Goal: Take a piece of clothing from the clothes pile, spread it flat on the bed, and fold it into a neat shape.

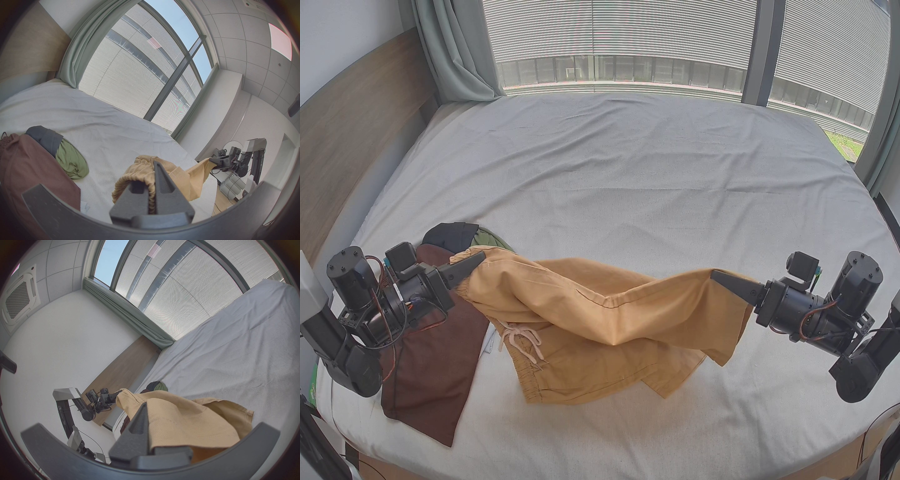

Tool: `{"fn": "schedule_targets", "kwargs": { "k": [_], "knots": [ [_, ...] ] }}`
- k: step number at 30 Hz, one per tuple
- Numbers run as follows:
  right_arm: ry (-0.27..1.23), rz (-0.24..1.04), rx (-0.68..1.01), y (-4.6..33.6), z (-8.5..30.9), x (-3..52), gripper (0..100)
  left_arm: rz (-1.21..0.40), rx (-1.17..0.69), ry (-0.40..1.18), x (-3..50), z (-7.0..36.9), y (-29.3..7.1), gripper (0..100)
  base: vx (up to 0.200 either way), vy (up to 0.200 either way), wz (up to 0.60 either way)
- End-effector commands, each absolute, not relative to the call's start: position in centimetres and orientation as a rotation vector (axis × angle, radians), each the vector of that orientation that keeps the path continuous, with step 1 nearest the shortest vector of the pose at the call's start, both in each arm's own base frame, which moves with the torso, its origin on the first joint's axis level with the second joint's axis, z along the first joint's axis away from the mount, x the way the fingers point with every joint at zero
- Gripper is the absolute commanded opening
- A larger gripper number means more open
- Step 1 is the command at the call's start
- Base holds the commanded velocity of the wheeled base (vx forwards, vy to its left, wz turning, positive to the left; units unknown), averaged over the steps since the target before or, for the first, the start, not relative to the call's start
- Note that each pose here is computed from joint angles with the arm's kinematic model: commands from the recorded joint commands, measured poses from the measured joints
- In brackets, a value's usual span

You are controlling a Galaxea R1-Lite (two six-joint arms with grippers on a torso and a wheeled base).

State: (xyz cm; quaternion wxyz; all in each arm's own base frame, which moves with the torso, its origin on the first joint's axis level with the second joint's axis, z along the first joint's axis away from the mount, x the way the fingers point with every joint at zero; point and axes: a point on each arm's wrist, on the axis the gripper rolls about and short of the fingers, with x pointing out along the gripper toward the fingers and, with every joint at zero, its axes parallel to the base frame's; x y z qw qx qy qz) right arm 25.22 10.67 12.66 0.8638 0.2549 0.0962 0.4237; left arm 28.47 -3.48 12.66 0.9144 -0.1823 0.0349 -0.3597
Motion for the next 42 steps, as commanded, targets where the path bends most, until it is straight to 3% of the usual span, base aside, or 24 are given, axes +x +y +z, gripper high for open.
{"fn": "schedule_targets", "kwargs": {
  "k": [1,42],
  "knots": [
    [0.166,0.892,0.538,10.5,13.5,25.3,0,-0.724,-0.370,0.052,28.8,13.0,-2.7,0,0.000,0.000,0.00],
    [0.078,0.795,0.553,7.4,14.9,27.0,0,-0.700,-0.343,-0.030,29.0,14.9,-1.6,0,0.000,0.000,0.00]
  ]
}}
